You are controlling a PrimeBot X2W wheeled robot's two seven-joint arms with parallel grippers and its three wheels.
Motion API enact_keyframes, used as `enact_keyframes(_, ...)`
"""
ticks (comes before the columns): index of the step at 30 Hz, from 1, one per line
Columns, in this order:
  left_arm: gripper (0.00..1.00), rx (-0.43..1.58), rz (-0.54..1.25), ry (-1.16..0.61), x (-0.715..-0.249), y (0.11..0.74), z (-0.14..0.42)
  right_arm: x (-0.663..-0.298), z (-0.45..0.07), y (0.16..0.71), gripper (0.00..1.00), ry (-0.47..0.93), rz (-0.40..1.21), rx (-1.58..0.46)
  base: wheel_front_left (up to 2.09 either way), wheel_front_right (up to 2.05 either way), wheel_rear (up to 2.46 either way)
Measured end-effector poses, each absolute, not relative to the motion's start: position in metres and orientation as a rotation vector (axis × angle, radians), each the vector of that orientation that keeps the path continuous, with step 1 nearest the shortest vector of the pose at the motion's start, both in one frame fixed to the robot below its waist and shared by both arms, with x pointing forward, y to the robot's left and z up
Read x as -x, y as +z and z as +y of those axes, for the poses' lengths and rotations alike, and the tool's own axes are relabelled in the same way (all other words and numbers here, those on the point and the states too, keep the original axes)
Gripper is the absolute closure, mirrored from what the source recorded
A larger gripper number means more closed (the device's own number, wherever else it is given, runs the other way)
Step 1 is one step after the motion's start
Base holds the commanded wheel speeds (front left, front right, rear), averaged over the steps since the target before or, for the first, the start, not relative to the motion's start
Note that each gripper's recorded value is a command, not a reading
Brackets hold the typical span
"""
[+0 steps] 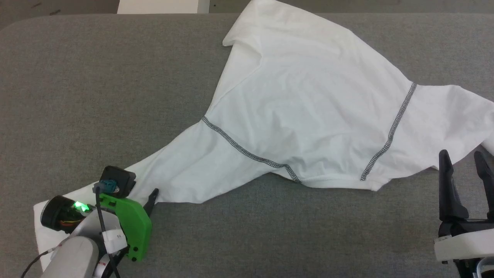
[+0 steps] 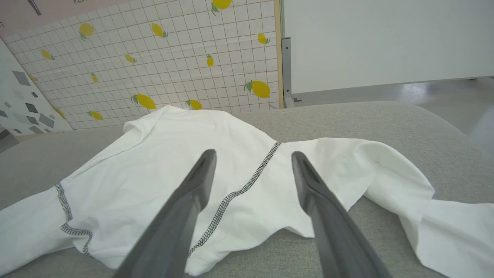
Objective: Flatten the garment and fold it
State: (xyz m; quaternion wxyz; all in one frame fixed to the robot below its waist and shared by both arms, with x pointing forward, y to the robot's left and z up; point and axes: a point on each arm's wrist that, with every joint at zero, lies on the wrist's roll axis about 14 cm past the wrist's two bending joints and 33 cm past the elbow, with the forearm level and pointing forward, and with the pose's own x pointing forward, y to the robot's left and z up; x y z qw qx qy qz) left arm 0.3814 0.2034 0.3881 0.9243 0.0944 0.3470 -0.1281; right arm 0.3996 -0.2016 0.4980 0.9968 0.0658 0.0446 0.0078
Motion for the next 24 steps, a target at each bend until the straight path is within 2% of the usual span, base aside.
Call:
enact_keyframes(6,1.0,-0.126,0.635,-0.28,-0.392,0.402,0.192,-0.397,-0.202,0.503,0.0,0.014,0.084,-0.131,0.0,0.0,0.0)
enact_keyframes(11,1.0,-0.112,0.445,-0.27,-0.43,0.456,0.192,-0.396,-0.206,0.507,0.0,0.004,0.076,-0.125,0.0,0.0,0.0)
enact_keyframes(16,1.0,-0.174,0.354,-0.217,-0.47,0.493,0.215,-0.401,-0.206,0.5,0.0,0.004,0.098,-0.12,0.0,0.0,0.0)
enact_keyframes(19,1.0,-0.196,0.346,-0.151,-0.497,0.498,0.236,-0.411,-0.204,0.497,0.0,0.01,0.101,-0.115,0.0,0.0,0.0)
enact_keyframes(24,1.0,-0.214,0.447,-0.068,-0.514,0.461,0.258,-0.424,-0.2,0.484,0.0,0.019,0.122,-0.116,0.0,0.0,0.0)
